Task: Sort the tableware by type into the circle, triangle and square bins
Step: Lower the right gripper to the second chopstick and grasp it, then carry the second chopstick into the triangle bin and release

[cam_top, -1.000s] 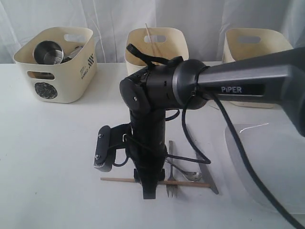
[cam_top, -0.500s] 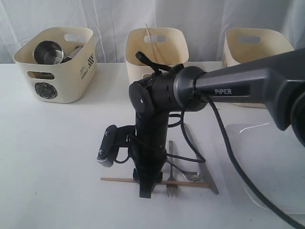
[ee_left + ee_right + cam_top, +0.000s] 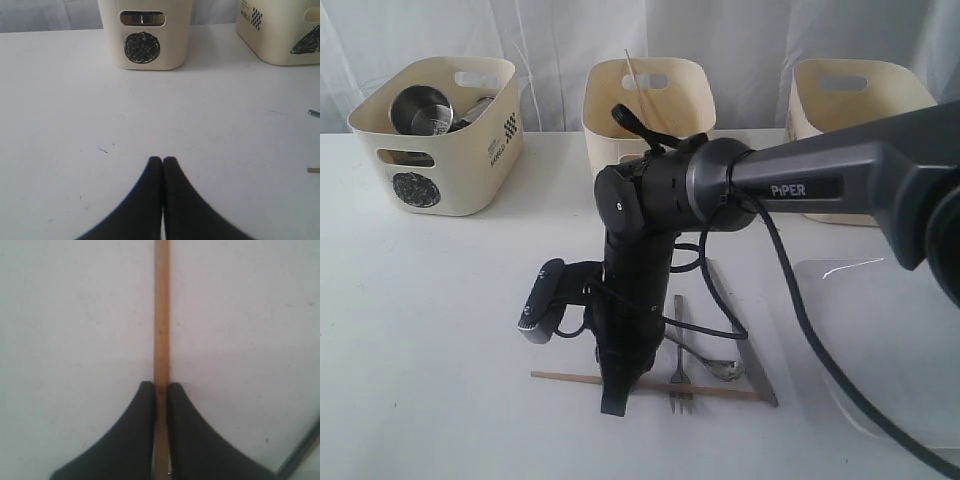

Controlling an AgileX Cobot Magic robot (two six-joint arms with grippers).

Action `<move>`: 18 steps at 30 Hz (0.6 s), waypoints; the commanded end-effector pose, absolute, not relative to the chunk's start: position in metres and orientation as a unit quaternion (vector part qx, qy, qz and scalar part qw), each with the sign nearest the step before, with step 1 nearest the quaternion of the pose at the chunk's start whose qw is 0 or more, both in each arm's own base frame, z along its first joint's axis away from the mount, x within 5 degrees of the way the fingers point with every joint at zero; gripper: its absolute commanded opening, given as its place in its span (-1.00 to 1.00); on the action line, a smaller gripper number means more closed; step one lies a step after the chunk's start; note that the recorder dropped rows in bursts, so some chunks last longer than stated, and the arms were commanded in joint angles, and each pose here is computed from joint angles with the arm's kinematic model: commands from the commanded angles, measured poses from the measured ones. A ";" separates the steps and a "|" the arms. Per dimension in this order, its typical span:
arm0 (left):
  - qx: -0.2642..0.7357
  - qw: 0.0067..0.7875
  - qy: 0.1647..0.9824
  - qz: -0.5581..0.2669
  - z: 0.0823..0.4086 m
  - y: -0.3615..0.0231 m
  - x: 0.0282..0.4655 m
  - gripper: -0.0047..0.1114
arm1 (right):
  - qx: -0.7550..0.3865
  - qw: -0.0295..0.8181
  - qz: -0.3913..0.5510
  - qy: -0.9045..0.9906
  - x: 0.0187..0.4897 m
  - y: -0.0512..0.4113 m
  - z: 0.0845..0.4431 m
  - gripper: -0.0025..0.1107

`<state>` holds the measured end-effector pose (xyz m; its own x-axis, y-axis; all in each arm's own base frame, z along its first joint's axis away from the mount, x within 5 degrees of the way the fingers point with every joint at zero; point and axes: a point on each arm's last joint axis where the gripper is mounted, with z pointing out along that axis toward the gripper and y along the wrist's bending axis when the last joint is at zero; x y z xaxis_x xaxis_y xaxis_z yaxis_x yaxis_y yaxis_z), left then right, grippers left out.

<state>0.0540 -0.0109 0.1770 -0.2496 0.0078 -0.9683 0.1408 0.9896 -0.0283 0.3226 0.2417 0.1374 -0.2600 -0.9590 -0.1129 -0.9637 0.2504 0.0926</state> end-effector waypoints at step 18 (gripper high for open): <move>0.047 0.612 0.787 -0.058 0.176 -0.011 0.054 -0.92 | -0.245 0.408 0.154 0.866 0.337 0.168 0.288 -0.96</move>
